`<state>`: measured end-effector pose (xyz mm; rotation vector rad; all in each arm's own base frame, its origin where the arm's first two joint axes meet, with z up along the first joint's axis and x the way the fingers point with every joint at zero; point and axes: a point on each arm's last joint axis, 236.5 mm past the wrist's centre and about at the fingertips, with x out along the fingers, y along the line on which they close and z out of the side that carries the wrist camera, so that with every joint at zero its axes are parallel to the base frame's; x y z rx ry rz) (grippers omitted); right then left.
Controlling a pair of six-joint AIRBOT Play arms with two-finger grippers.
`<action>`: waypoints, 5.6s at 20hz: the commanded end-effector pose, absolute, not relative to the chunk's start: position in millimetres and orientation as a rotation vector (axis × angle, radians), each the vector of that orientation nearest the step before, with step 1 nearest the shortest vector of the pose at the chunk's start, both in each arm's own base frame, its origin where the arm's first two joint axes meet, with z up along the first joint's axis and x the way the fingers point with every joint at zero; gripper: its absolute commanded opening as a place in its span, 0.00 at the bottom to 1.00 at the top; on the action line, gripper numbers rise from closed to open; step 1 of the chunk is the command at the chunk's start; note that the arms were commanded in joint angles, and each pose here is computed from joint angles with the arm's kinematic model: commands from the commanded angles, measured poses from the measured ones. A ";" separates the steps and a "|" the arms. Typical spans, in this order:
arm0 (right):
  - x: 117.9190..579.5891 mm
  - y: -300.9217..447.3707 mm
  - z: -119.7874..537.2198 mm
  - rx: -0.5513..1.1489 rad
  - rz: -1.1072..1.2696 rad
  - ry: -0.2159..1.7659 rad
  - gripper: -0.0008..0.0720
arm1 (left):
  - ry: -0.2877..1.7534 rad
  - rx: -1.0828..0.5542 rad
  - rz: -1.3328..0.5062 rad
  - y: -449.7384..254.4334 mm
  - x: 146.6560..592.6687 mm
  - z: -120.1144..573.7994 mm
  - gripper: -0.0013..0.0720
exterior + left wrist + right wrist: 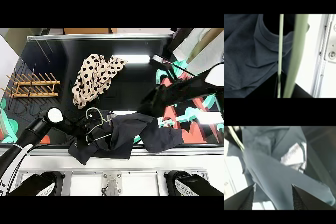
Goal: Fold the clothes and pants, and hang the long-sleeved shirts on hangers.
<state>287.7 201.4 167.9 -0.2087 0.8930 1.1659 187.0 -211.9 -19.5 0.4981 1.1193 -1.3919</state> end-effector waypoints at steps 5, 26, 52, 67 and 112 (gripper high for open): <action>279.4 117.4 119.4 -0.091 1.396 0.640 0.71 | 1.121 0.498 -1.393 -211.5 186.5 -19.3 0.03; 272.7 193.8 74.9 0.071 1.772 0.495 0.72 | 1.121 0.498 -1.393 -211.5 186.6 -19.4 0.03; 269.8 212.6 69.1 0.049 1.783 0.521 0.71 | 1.108 0.500 -1.380 -212.4 190.8 -19.6 0.03; 270.5 212.8 68.7 0.050 1.779 0.525 0.04 | 1.108 0.500 -1.380 -212.3 190.7 -19.8 0.03; 276.6 220.8 105.2 0.143 1.780 0.382 0.03 | 1.251 0.278 -1.139 -203.5 208.2 -21.0 0.77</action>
